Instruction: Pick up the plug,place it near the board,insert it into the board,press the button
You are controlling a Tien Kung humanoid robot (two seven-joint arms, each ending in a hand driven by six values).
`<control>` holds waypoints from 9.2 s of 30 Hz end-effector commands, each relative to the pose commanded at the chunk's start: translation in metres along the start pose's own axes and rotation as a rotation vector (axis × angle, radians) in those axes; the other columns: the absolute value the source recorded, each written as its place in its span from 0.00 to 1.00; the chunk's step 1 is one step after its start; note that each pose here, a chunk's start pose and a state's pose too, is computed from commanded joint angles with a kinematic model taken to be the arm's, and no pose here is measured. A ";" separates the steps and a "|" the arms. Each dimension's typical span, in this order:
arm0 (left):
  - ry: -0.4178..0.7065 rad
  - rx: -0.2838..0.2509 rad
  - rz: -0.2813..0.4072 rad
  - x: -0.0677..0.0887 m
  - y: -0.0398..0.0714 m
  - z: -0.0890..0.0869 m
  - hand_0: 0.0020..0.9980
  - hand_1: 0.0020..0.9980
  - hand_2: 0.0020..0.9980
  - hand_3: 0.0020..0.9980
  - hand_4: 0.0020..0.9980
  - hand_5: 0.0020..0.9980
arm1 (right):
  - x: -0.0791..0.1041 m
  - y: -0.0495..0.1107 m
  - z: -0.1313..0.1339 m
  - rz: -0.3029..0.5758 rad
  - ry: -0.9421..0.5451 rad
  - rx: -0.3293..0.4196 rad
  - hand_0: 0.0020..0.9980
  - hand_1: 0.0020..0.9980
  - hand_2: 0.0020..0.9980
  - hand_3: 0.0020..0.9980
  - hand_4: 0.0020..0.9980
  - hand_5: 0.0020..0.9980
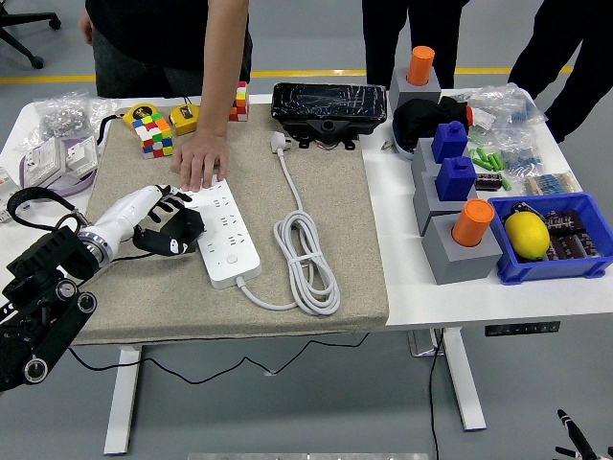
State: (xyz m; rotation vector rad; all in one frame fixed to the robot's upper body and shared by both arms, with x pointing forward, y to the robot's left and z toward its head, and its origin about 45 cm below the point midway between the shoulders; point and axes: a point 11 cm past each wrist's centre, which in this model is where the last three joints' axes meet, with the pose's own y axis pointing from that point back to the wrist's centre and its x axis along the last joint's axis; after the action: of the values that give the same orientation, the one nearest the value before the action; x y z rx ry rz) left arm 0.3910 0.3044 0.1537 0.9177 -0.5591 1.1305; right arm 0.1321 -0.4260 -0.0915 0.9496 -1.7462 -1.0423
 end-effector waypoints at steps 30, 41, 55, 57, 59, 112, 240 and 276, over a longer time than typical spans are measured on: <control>-0.011 0.173 0.410 0.022 0.084 0.068 0.88 0.91 0.88 0.86 1.00 1.00 | 0.000 0.000 0.000 -0.002 0.012 -0.003 0.78 0.73 0.71 0.73 1.00 0.94; -0.031 0.156 0.216 -0.006 0.078 0.076 0.85 0.84 0.83 0.82 1.00 1.00 | 0.001 0.000 -0.001 -0.001 0.012 -0.002 0.78 0.73 0.71 0.73 1.00 0.94; -0.054 0.225 0.111 -0.023 0.071 0.056 0.81 0.81 0.80 0.80 1.00 1.00 | 0.001 0.000 -0.003 0.000 0.010 0.002 0.78 0.73 0.71 0.73 1.00 0.94; -0.057 0.233 0.100 -0.025 0.071 0.054 0.81 0.81 0.80 0.80 1.00 1.00 | 0.001 0.000 -0.003 0.000 0.010 0.002 0.78 0.73 0.71 0.73 1.00 0.94; -0.059 0.239 0.089 -0.027 0.070 0.052 0.81 0.81 0.80 0.80 1.00 1.00 | 0.001 0.000 -0.002 0.000 0.010 0.001 0.78 0.73 0.71 0.73 1.00 0.94; -0.121 0.179 0.015 -0.043 0.059 0.073 0.86 0.83 0.81 0.80 1.00 1.00 | 0.001 0.000 -0.002 -0.001 0.015 0.000 0.78 0.73 0.71 0.73 1.00 0.94; -0.375 0.096 -0.271 -0.077 0.059 0.089 0.19 0.02 0.11 0.76 0.52 0.00 | 0.002 0.000 -0.004 0.003 0.009 0.002 0.78 0.73 0.71 0.73 1.00 0.94; -0.381 0.000 -0.125 -0.042 0.072 0.123 0.19 0.02 0.11 0.74 0.48 0.00 | 0.001 0.000 -0.004 0.000 0.006 0.003 0.78 0.73 0.71 0.73 1.00 0.94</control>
State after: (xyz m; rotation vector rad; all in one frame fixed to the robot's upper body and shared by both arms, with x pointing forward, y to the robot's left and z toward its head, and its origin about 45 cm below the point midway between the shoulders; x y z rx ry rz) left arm 0.3169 0.1884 0.2104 1.1611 -0.7992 0.8464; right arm 0.1358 -0.4277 -0.0898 0.9538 -1.7438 -1.0363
